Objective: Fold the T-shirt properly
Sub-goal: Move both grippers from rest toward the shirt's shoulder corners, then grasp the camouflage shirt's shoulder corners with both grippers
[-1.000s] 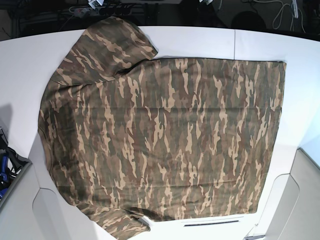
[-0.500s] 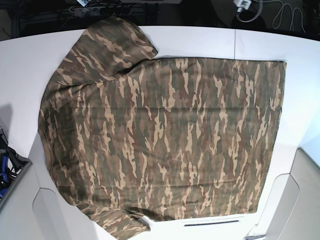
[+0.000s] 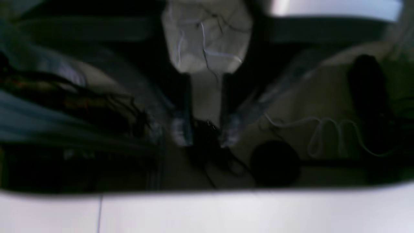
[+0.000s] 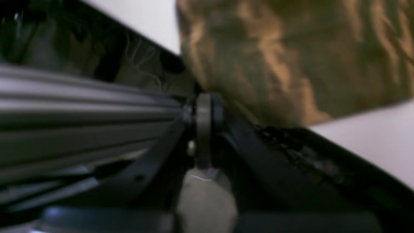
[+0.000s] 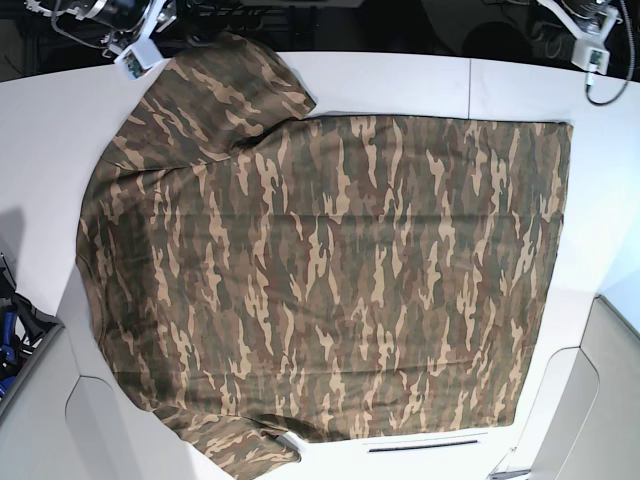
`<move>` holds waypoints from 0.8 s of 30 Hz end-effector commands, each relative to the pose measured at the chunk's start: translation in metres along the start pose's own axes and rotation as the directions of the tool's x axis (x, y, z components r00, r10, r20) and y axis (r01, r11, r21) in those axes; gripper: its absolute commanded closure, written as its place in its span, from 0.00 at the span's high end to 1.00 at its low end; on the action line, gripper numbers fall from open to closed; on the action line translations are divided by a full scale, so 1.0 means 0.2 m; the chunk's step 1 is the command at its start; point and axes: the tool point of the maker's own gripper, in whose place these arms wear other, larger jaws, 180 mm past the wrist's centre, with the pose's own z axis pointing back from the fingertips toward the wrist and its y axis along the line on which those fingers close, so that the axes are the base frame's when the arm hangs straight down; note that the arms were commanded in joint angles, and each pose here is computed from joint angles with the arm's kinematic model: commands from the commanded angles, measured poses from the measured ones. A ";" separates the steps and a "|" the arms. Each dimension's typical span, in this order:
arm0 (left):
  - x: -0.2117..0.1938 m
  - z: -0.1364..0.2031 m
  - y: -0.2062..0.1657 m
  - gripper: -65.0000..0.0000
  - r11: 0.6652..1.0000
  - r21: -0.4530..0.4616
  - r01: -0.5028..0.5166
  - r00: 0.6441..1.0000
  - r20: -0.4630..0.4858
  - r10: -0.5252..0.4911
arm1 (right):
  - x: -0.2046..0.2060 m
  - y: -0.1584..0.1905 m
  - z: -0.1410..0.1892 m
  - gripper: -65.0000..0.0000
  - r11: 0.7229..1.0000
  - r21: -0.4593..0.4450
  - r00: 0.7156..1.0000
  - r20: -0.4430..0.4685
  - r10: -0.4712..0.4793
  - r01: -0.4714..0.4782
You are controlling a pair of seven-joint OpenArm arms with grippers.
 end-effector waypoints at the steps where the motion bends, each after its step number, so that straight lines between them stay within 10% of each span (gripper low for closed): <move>1: 0.05 0.04 0.02 0.39 1.000 0.007 0.006 0.999 0.037 -0.006 | 0.07 -0.03 0.04 0.12 1.000 -0.008 0.999 0.049 -0.015 0.015; 13: 0.35 0.09 0.18 0.60 0.994 0.076 0.075 0.982 0.166 -0.087 | 0.21 -0.50 0.24 0.57 0.935 -0.317 0.981 0.161 -0.109 0.156; 24: 0.52 0.00 0.39 0.61 0.995 0.095 0.040 0.974 0.220 -0.060 | 0.12 -0.65 0.15 0.59 0.916 -0.300 0.960 0.167 -0.226 0.268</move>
